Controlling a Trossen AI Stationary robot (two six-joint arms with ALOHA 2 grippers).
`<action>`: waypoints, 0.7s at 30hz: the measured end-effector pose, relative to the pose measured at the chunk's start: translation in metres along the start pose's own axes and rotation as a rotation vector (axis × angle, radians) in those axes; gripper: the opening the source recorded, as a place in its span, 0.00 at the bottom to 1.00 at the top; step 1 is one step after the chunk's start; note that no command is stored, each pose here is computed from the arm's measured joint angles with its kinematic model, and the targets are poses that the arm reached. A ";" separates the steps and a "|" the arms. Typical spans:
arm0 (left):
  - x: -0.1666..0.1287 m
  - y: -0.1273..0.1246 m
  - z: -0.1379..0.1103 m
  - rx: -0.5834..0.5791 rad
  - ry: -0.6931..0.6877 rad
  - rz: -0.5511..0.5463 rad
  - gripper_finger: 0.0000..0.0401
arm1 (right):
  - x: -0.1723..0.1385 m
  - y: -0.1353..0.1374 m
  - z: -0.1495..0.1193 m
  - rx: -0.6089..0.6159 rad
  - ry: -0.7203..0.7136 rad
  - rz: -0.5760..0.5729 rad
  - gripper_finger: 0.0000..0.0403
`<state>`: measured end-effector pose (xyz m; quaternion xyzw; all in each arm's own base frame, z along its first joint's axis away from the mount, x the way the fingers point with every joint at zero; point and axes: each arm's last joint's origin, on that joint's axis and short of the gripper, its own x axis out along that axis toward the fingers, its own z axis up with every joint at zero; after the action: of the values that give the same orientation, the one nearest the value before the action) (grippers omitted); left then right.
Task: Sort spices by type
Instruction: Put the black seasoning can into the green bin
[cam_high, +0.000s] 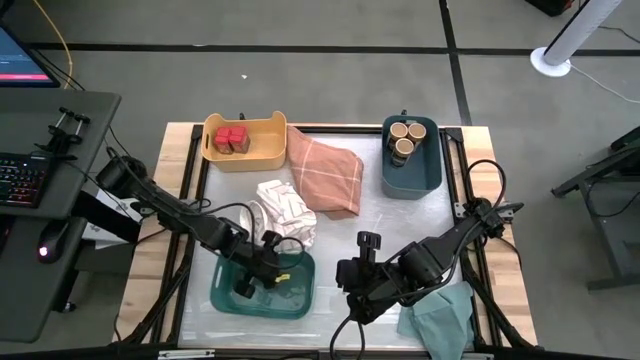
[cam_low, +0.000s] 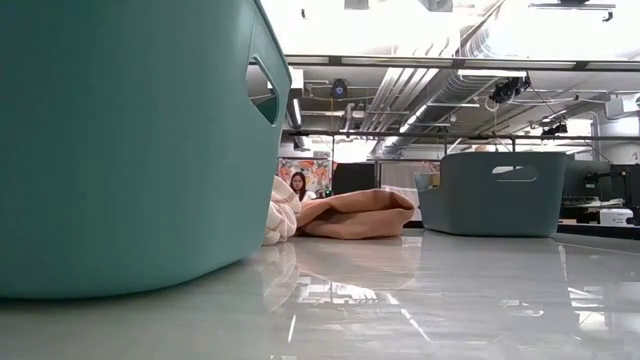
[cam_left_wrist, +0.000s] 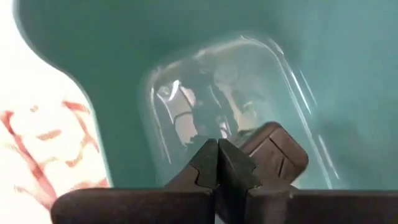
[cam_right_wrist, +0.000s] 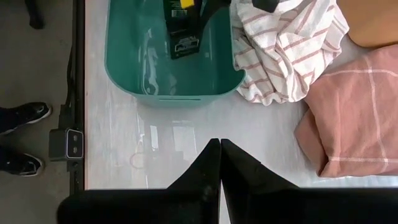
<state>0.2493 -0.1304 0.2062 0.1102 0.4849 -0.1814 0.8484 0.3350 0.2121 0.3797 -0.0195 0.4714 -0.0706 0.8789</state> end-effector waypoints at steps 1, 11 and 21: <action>-0.002 -0.001 -0.001 0.000 0.004 -0.002 0.00 | 0.000 0.000 0.000 0.000 0.000 0.000 0.00; -0.009 -0.014 -0.006 0.019 0.033 -0.013 0.00 | 0.000 0.000 0.000 0.000 -0.011 -0.017 0.00; -0.015 -0.009 0.015 -0.153 -0.193 0.012 0.00 | 0.001 -0.003 0.002 0.000 -0.017 -0.031 0.00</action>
<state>0.2502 -0.1413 0.2262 0.0300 0.4126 -0.1484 0.8982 0.3370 0.2091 0.3798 -0.0276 0.4638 -0.0841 0.8815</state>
